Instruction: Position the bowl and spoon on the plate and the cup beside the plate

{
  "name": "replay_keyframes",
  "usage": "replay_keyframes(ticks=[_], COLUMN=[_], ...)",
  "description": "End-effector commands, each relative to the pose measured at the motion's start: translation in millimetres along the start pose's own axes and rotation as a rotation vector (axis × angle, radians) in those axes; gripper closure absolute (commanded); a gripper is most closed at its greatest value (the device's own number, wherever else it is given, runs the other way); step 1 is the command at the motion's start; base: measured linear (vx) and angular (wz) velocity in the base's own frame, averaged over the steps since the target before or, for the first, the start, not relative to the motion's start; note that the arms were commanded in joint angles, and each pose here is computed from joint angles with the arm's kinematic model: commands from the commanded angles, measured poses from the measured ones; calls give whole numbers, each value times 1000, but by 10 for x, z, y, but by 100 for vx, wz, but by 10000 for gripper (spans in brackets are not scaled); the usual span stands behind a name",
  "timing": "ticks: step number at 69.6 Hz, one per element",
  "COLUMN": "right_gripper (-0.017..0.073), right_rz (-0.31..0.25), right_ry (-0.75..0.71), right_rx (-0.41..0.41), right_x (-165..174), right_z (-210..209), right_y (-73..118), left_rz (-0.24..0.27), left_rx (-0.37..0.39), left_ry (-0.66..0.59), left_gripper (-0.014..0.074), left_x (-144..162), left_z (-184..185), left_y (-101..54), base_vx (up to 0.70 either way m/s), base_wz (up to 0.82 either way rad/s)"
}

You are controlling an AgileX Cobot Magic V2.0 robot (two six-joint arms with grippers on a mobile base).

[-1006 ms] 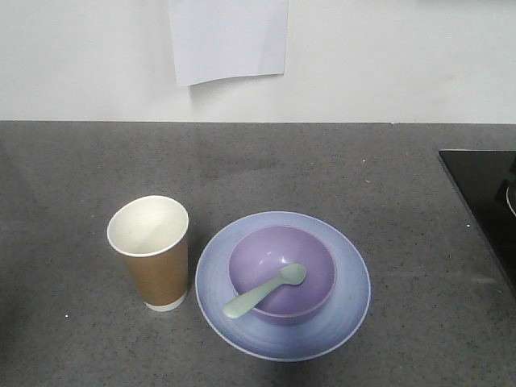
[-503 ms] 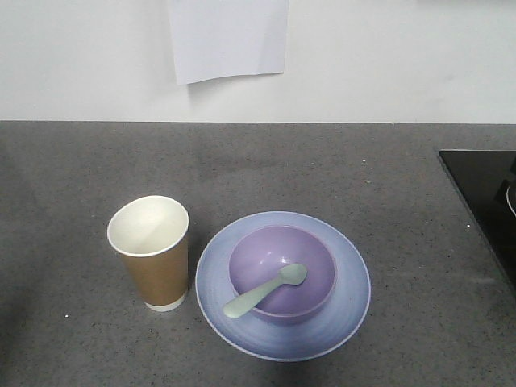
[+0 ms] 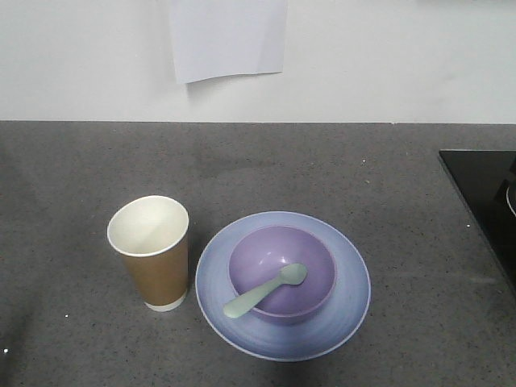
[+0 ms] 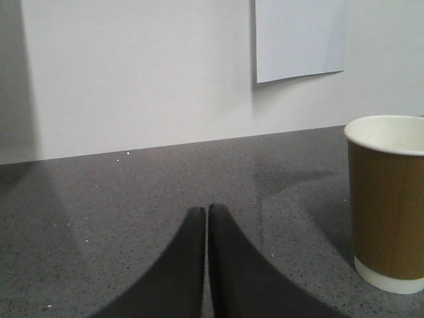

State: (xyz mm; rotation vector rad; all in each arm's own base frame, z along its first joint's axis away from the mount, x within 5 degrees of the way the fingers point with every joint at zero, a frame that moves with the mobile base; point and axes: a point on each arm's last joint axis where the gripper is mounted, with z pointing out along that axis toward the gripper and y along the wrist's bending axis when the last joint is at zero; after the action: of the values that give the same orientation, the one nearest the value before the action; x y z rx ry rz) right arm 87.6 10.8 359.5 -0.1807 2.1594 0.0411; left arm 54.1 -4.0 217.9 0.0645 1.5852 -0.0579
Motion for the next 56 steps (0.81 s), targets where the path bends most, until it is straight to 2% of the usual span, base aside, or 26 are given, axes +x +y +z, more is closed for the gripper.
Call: replay_keyframes(ticks=[1,11,21,56], right_gripper=[570,570,570,570], right_rz=[-2,-2,-2,-2], right_ry=[-82,-82,-80,-80], right_rx=[11,11,11,11], right_x=[-112,-112,-110,-110], right_z=[-43,-43,-43,-43], right_y=[-13,-13,-13,-13], left_rz=[-5,-7,16,15], left_rx=[2,3,3,3], left_ry=[-115,-110,-125,-121], left_gripper=[601,601,601,601], left_x=[-36,95,79,82], left_z=[-11,7,5,6], left_y=[-3,-5,-6,-5], base_vx=[0,0,0,0], base_wz=[0,0,0,0])
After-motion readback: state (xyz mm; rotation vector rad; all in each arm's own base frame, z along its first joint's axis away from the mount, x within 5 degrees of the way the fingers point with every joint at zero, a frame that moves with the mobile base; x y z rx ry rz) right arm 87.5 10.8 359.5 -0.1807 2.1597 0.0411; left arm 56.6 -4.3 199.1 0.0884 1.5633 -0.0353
